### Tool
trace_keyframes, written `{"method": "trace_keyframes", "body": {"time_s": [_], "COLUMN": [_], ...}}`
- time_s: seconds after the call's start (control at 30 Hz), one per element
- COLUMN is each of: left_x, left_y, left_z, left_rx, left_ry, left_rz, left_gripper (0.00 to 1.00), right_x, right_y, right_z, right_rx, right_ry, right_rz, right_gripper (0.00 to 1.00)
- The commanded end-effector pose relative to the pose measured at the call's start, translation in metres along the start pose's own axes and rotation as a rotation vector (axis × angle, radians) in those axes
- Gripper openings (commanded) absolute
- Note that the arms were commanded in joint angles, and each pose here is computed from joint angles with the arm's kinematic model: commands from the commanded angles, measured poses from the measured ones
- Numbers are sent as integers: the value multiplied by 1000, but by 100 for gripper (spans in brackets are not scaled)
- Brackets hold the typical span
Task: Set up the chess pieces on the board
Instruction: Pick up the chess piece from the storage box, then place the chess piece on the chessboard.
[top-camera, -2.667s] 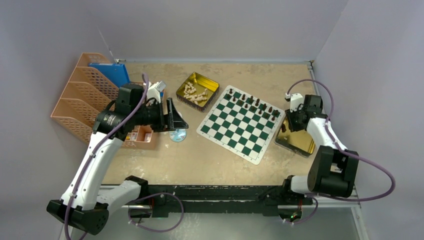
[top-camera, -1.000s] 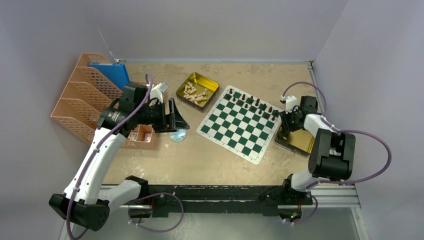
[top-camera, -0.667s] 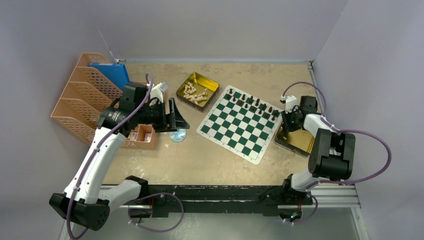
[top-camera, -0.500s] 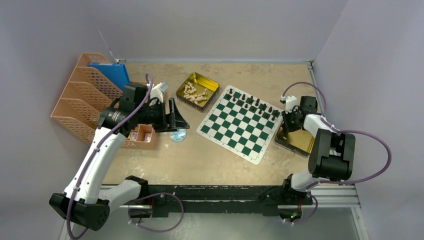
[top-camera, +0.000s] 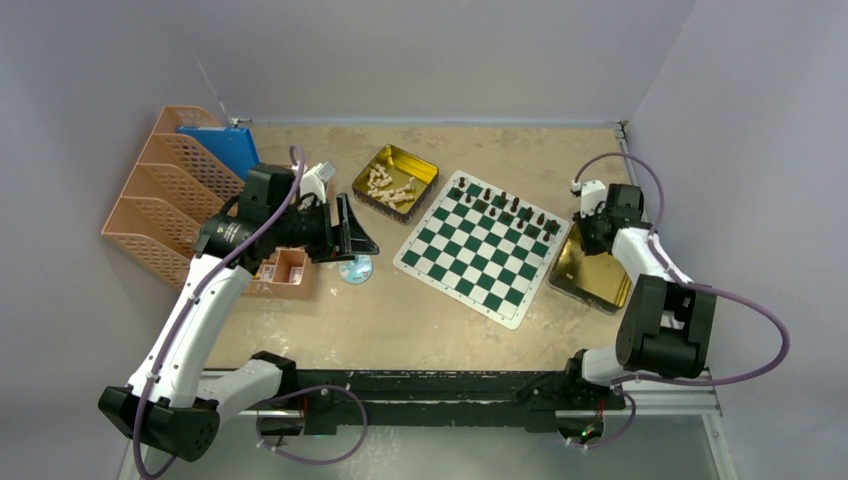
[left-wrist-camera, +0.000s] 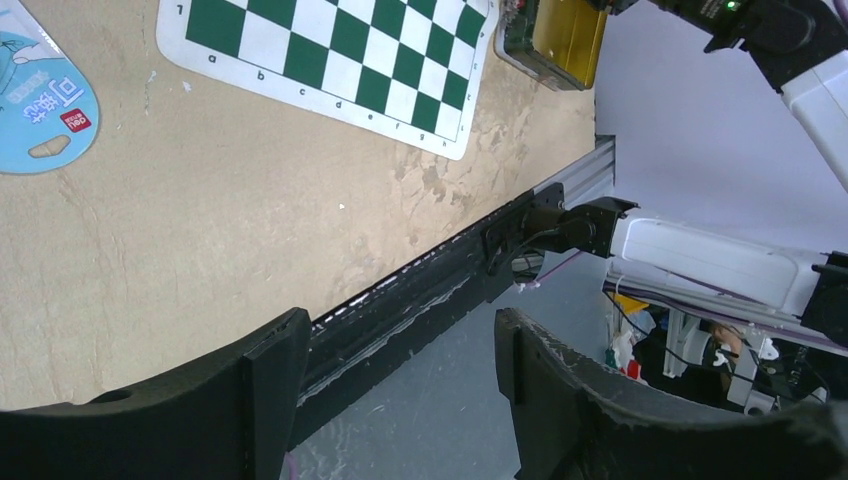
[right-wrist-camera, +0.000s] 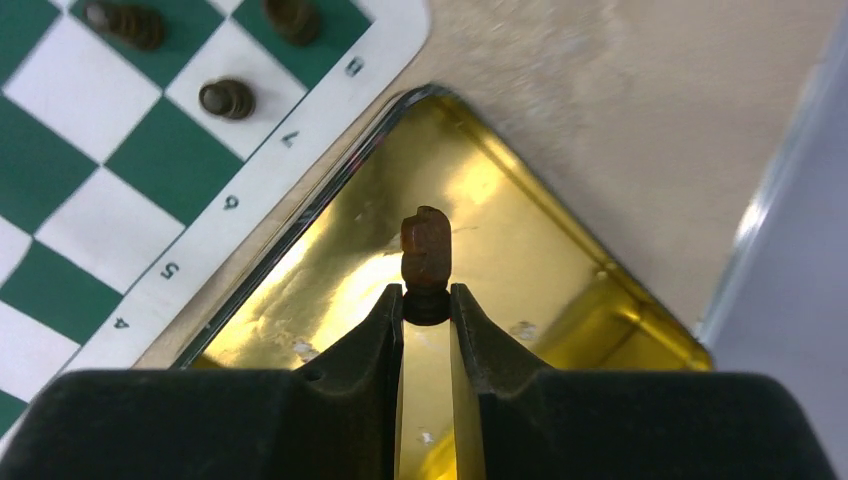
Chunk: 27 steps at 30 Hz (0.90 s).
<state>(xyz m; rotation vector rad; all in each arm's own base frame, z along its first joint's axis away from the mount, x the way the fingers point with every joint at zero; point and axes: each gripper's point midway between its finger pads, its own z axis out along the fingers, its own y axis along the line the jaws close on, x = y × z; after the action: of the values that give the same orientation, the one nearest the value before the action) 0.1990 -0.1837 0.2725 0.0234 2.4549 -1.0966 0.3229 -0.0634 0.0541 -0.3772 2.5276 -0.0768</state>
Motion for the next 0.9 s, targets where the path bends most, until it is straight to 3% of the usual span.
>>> {"method": "trace_keyframes", "body": {"time_s": [0.0,0.2,0.33,0.47,0.67,0.87], "left_x": [-13,-19,-24,-34,-46,-57], "left_y": [-18,-31,-34,-40,-53,-72], "left_z": [-10,-15,-18,-21,-18,-13], "left_rx": [39,70,59,52,92,179], "left_ry": [-64,-64,-76,-86,-68,-22], "left_rz": [18,-1,-5,-5,-7,-8], "left_gripper": [66,65,64,62,57,56], "right_x": [-52,-118,-151,-177,-209,-204], "right_y": [-36,-58,-29,23,128,208], "right_z": [-36,-81,-100,-116,-158,-200], "right_rx": [162,222,125,38,-249,-483], "right_ry": [-117,-264,-363,-469,-685,-821], "right_rz": [53,152,112,3,-90,-144], "right_gripper": [13,13,14,14,13,13]}}
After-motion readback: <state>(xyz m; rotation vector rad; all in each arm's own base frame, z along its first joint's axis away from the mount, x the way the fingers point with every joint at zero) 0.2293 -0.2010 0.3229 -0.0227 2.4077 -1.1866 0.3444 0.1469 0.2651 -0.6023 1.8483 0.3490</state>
